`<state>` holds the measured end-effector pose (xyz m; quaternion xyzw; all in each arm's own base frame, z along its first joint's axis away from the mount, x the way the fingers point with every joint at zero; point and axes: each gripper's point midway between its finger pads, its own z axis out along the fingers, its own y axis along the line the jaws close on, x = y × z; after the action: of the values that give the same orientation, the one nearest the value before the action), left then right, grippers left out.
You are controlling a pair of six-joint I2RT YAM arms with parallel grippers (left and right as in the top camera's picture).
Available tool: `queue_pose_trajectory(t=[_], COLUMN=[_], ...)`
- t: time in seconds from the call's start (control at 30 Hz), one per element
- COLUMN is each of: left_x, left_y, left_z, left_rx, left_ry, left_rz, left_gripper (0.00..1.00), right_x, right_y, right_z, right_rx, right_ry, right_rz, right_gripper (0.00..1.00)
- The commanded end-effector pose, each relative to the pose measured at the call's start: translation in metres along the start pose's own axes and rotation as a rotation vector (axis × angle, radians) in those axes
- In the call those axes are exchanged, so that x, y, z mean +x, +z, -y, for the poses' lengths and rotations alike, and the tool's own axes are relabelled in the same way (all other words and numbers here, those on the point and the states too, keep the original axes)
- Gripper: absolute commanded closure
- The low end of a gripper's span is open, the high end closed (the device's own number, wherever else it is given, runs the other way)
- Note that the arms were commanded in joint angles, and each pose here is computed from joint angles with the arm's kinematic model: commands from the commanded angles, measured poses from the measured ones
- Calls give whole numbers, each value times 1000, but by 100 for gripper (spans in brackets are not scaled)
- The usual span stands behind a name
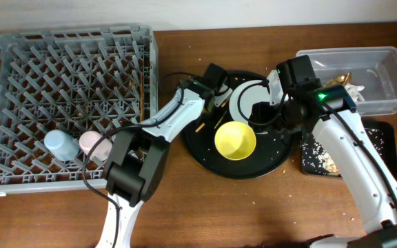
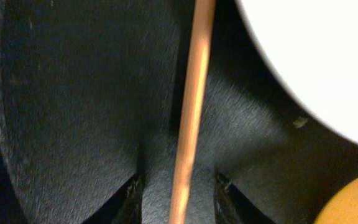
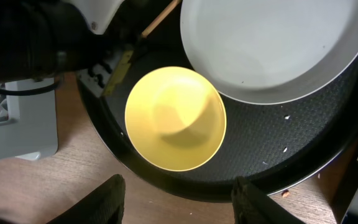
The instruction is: Sort waste into correct bins and load items into the dishwasher rack
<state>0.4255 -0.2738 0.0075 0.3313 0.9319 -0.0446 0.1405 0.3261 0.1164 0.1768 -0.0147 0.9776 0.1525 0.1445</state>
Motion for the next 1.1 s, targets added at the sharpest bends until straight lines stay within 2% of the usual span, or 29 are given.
queue_pose_trajectory(t=[0.0,0.07,0.1,0.17,0.27,0.33,0.37,0.43,0.47,0.53,0.57,0.6,0.63,0.67,0.73,0.8,0.87,0.97,1.07], left_x=[14,20,22,17,-12,-7,12,46,65,76,91,97,95,82,63,32,23,28,29], left_y=[27,27,22,-9,-101,-168,-188,-182,-171,-144,-115,-106,-117,-148,-172,-184,-172,-136,-92], left_z=[7,7,7,2,-18,-58,-92,-127,-146,-159,-157,-155,-154,-150,-134,-86,-39,4,31], left_rx=[22,24,26,23,-5,-41,-123,-183,-267,-301,-302,-301,-297,-270,-178,64,242,303,319], left_ry=[18,16,7,-18,-164,-369,-514,-635,-682,-707,-702,-700,-701,-703,-692,-604,-564,-493,-424], left_rz=[-58,-81,-100,-141,-69,7,-3,-84,-125,-129,-158,-172,-168,-135,-77,-7,-36,-97,-78], left_gripper=[71,96,100,100,100,100,100,100,100,99,93,92,75,62,59,52,52,52,52], right_x=[-4,-4,-4,-4,-4,-4,-4,-4,-4,-4,-4,-4,-4,-4,-4,-4,-5,-4,2], right_y=[-1,-1,-1,-1,-1,-1,-1,-1,-1,-1,-1,-1,-1,-1,-1,-1,-4,-17,-22], right_z=[2,2,2,2,2,2,2,2,2,2,2,2,2,2,2,2,17,61,80], right_rx=[6,6,6,6,6,6,6,6,5,5,5,5,6,6,6,6,32,23,44], right_ry=[8,8,8,8,8,8,8,8,8,8,8,8,8,8,8,8,76,276,328], right_rz=[10,10,10,10,10,10,10,10,10,10,10,10,9,10,10,9,10,-1,-16], right_gripper=[43,43,43,44,44,44,44,44,44,44,44,44,44,44,44,44,44,41,32])
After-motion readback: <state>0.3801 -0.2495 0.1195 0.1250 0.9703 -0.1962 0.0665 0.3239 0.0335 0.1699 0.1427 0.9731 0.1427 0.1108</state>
